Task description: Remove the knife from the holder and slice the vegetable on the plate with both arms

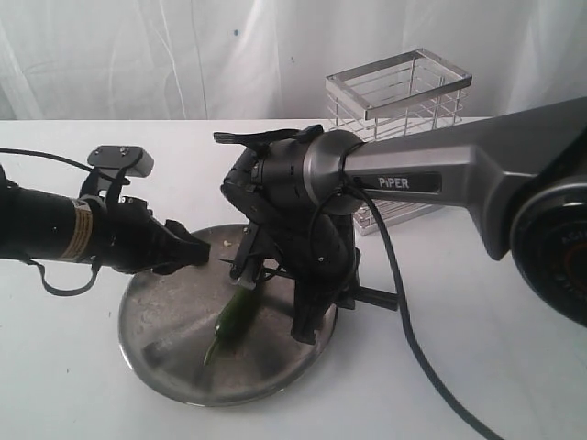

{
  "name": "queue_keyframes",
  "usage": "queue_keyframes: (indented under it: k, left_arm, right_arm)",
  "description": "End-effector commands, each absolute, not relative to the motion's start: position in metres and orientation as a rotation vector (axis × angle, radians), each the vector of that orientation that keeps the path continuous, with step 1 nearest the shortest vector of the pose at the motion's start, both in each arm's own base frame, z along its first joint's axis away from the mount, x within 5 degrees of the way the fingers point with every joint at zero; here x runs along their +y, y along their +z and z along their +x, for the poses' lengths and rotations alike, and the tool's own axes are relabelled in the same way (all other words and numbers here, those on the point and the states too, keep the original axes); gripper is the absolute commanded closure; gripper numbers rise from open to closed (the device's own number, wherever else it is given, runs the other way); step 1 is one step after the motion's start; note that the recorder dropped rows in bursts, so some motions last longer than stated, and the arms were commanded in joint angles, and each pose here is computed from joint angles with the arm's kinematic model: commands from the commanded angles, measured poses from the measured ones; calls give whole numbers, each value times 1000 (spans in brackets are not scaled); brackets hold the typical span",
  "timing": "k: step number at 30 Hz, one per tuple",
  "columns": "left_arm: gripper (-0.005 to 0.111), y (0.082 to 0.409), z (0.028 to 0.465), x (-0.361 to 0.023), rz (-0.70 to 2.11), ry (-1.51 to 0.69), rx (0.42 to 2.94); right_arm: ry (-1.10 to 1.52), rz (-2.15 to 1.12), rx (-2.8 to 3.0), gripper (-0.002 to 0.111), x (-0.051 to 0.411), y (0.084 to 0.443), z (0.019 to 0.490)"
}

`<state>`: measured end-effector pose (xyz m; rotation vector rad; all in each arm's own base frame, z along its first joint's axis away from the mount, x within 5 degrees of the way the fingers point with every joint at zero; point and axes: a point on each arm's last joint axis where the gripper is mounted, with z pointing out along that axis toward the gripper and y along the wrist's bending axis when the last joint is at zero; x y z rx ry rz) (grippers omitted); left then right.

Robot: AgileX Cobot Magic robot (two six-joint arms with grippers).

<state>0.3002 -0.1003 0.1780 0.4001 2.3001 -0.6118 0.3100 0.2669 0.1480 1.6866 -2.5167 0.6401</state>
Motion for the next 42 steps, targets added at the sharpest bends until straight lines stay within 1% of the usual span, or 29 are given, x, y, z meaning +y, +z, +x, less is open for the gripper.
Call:
queue_keyframes:
  k: [1,6,15,19,25,35,42]
  left_arm:
    - [53,183,312,-98,350,-570,2273]
    - [53,174,322,-104,362,-631,2283]
    - [53,144,330,-106,358,-639,2355]
    - [53,145,337,-111,364,-689,2333]
    - [53,150,344,-117,359,-697,2308]
    - [53,144,340,-132,453,-537,2335]
    - [53,118,342,-133,443,-495,2412]
  right_arm:
    - [628,1703,-2521,108,268,152,310]
    - [627,1709,-2515,108,268,152,310]
    - [625,1711,-2514,108,268,152,310]
    - [625,1711,-2514,108,268,152,310]
    - [625,1711,-2514,108,268,152,310]
    - [625,1713,-2512,108,268,152,310]
    - [619,1713,-2511,108,268,152,309]
